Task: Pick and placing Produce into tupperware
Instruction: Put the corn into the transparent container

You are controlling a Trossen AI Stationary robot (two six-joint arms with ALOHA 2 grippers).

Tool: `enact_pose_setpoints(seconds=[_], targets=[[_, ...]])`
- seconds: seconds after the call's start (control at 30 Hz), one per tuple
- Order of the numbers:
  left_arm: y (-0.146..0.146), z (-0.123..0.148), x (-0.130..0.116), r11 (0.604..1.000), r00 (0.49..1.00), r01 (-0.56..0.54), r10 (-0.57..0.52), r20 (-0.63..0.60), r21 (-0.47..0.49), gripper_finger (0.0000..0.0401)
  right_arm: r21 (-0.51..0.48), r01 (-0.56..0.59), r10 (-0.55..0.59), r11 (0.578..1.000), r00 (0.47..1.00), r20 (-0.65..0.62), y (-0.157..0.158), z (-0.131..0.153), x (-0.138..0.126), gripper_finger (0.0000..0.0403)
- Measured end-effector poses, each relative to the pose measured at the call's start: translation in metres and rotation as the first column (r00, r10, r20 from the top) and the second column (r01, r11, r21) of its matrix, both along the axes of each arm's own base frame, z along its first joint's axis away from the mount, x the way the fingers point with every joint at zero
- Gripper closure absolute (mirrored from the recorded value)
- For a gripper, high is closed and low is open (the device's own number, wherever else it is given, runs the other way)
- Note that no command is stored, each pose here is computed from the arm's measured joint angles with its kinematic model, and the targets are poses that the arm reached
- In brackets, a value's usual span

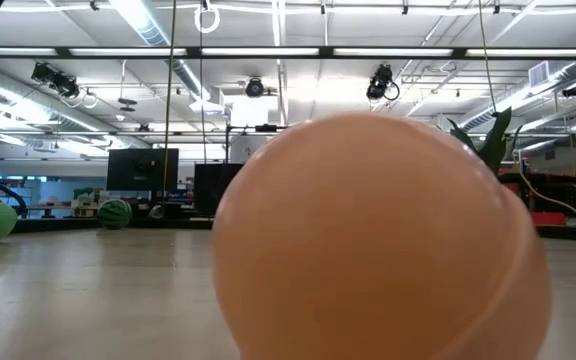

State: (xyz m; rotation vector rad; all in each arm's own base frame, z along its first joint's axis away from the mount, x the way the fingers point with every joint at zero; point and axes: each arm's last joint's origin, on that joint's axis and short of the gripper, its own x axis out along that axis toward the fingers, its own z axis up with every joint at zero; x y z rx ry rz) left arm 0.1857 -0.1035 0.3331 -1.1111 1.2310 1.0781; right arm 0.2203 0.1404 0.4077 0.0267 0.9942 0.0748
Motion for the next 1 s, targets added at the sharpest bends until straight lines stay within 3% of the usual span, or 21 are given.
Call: enact_pose_setpoints(seconds=[0.17,0.33,0.63,0.8,1.0], targets=[[-0.004,-0.004,-0.008,0.996,0.998,-0.062,0.060,0.032,0.065,0.0394,-0.007,-0.047,0.047,0.999,0.998,0.043,0.002,0.002,0.003,0.0401],[-0.007,-0.018,-0.011,0.992,0.998,-0.057,0.058,-0.003,0.115,0.0363,-0.015,-0.058,0.058,0.998,0.997,0.042,0.002,0.002,0.003,0.0400],[-0.006,-0.033,-0.014,0.992,0.995,-0.056,0.065,-0.080,0.113,0.0246,-0.013,-0.056,0.057,0.998,0.997,0.045,0.002,0.002,0.003,0.0400],[0.002,-0.048,-0.013,0.985,0.977,-0.135,0.150,-0.149,0.106,0.0178,-0.006,-0.055,0.055,0.998,0.997,0.057,0.002,0.003,0.005,0.0400],[0.009,-0.072,-0.007,0.978,0.971,-0.187,0.198,-0.133,0.092,0.0147,0.002,-0.055,0.054,0.998,0.996,0.070,0.003,0.004,0.006,0.0400]])
